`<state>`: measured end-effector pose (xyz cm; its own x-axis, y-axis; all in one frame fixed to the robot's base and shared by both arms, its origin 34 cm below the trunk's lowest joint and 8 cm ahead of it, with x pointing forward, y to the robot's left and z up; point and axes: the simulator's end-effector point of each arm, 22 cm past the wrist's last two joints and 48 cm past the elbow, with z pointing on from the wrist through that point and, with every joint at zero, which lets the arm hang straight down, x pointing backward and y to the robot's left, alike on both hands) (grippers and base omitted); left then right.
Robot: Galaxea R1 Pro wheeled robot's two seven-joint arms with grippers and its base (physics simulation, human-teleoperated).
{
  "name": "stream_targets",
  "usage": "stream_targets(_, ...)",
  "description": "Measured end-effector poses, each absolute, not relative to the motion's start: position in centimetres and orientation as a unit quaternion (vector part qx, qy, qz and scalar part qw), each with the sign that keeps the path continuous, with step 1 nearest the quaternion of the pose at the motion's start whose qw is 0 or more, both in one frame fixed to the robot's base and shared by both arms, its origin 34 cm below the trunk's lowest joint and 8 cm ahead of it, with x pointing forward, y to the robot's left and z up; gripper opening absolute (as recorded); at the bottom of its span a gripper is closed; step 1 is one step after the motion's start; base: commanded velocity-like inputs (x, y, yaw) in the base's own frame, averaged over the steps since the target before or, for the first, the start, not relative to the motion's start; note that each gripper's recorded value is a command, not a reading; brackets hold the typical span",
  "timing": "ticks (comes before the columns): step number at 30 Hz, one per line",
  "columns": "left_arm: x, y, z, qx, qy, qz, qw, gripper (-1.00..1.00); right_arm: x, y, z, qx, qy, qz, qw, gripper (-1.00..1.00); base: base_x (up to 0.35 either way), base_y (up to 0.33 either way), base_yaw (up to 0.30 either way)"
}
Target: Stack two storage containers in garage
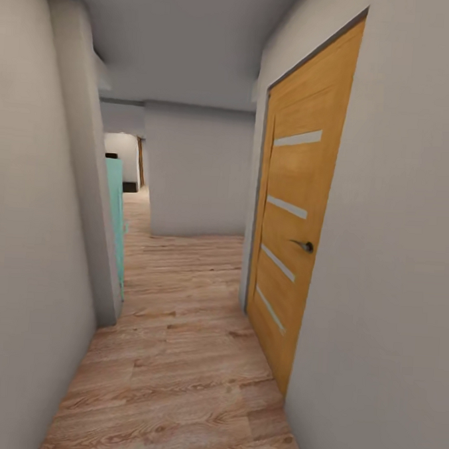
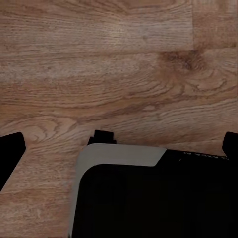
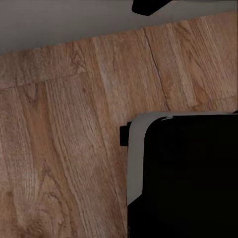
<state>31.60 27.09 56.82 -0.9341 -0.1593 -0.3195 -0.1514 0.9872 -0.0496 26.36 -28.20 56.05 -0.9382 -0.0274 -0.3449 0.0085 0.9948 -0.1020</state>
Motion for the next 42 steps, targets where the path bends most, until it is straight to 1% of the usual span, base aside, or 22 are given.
stream_targets(18,31.54,27.15,56.80,-0.080,0.983,-0.012,0.162,1.00,26.32,-28.22,56.04,-0.005,0.983,-0.051,0.175,1.00,0.311,-0.092,0.258)
stream_targets(25,31.54,27.14,56.80,-0.079,0.984,-0.012,0.162,1.00,26.33,-28.36,56.05,-0.004,0.983,-0.052,0.175,1.00,0.311,-0.079,0.038)
stream_targets(42,31.55,27.15,56.81,-0.080,0.983,-0.012,0.162,1.00,26.35,-28.43,56.06,-0.007,0.983,-0.052,0.176,1.00,0.319,-0.004,0.001)
